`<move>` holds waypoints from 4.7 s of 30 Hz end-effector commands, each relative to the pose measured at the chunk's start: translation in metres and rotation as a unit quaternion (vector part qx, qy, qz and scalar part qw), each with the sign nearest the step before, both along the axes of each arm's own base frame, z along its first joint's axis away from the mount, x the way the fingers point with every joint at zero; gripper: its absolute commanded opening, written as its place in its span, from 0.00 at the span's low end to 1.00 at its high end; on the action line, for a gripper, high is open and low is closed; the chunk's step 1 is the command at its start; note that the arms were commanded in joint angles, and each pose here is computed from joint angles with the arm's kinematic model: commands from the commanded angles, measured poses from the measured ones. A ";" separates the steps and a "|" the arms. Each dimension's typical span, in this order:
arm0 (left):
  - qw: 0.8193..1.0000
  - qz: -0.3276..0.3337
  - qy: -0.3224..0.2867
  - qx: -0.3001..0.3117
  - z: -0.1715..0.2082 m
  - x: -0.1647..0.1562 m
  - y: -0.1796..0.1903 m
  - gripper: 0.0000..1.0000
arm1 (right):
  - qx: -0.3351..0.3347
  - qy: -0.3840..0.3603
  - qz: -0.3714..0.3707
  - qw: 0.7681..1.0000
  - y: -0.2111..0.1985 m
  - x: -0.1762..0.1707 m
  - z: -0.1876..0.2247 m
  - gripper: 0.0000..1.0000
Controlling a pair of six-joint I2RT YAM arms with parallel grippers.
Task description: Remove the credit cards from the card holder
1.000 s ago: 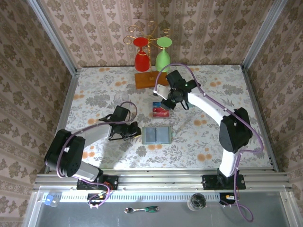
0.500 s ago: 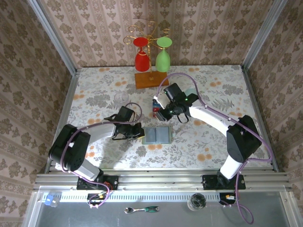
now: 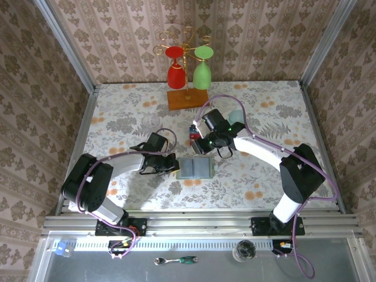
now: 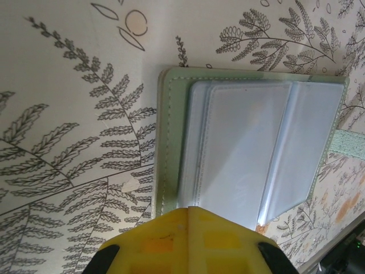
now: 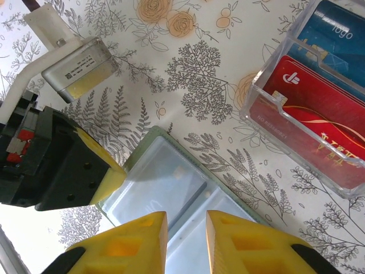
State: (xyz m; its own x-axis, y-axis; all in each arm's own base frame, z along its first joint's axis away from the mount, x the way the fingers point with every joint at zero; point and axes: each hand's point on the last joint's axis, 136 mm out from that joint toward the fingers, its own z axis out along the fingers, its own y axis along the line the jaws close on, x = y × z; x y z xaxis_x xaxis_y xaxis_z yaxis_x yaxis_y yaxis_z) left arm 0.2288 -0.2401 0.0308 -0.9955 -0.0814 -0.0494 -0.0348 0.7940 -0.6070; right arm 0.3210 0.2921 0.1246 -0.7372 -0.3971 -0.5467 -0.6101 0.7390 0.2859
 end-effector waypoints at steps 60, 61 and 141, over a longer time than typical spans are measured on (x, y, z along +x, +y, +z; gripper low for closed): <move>1.000 0.008 0.017 0.025 -0.019 0.001 0.012 0.00 | 0.082 0.249 -0.175 0.949 0.047 -0.041 -0.066 0.34; 1.000 0.008 0.018 0.024 -0.020 0.001 0.012 0.00 | 0.077 0.253 -0.177 0.948 0.047 -0.042 -0.068 0.35; 0.999 -0.018 -0.021 -0.043 0.021 0.016 -0.029 0.22 | 0.150 0.284 -0.129 0.938 0.015 -0.050 -0.099 0.14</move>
